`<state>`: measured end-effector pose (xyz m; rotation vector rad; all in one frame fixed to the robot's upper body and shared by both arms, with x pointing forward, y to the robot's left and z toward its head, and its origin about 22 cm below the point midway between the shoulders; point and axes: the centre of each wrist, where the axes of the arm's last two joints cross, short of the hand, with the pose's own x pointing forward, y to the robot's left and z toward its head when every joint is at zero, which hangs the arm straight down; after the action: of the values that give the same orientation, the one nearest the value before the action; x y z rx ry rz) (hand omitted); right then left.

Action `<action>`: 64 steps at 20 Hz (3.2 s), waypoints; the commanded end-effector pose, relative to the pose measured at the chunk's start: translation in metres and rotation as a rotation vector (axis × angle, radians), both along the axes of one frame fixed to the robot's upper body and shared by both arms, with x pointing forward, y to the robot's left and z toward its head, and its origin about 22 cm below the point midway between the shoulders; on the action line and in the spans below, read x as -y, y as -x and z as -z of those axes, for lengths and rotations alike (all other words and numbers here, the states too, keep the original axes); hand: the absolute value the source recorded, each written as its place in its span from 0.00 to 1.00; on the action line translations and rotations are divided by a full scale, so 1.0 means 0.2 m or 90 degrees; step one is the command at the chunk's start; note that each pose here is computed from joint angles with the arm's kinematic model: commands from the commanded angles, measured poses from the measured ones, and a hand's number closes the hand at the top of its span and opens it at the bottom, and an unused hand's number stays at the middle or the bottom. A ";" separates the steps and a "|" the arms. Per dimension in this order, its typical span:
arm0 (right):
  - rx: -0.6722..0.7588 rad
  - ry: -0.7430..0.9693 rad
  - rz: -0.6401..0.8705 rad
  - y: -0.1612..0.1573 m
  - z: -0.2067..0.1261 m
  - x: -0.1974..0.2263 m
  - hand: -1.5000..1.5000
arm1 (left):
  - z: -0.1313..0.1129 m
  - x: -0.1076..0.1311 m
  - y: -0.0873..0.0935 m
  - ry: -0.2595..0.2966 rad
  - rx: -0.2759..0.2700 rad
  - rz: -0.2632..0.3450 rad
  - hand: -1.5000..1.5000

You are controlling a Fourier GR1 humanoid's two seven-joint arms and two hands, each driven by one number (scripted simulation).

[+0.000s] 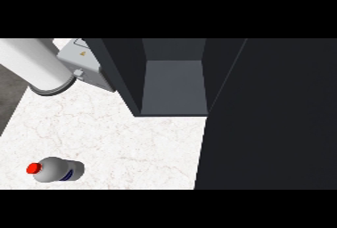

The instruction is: Pick up the bottled water, place it into the cabinet and close the cabinet

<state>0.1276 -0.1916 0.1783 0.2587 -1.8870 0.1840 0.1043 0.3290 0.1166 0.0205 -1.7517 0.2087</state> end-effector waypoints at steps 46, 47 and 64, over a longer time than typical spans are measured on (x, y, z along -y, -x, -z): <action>0.043 0.005 -0.003 0.17 -0.17 -0.02 0.00 | 1.32 -0.24 -0.19 0.026 -0.071 -0.034 0.00; 0.042 0.001 -0.003 0.13 -0.16 -0.04 0.00 | 1.29 -0.21 -0.23 0.032 -0.083 -0.019 0.00; 0.047 0.011 0.023 0.09 -0.14 0.01 0.00 | 1.35 -0.17 -0.33 0.122 -0.056 0.052 1.00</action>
<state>0.1304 -0.1792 0.1880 0.2304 -1.8857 0.1851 0.1784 0.3583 -0.1507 -0.0715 -1.5989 0.3225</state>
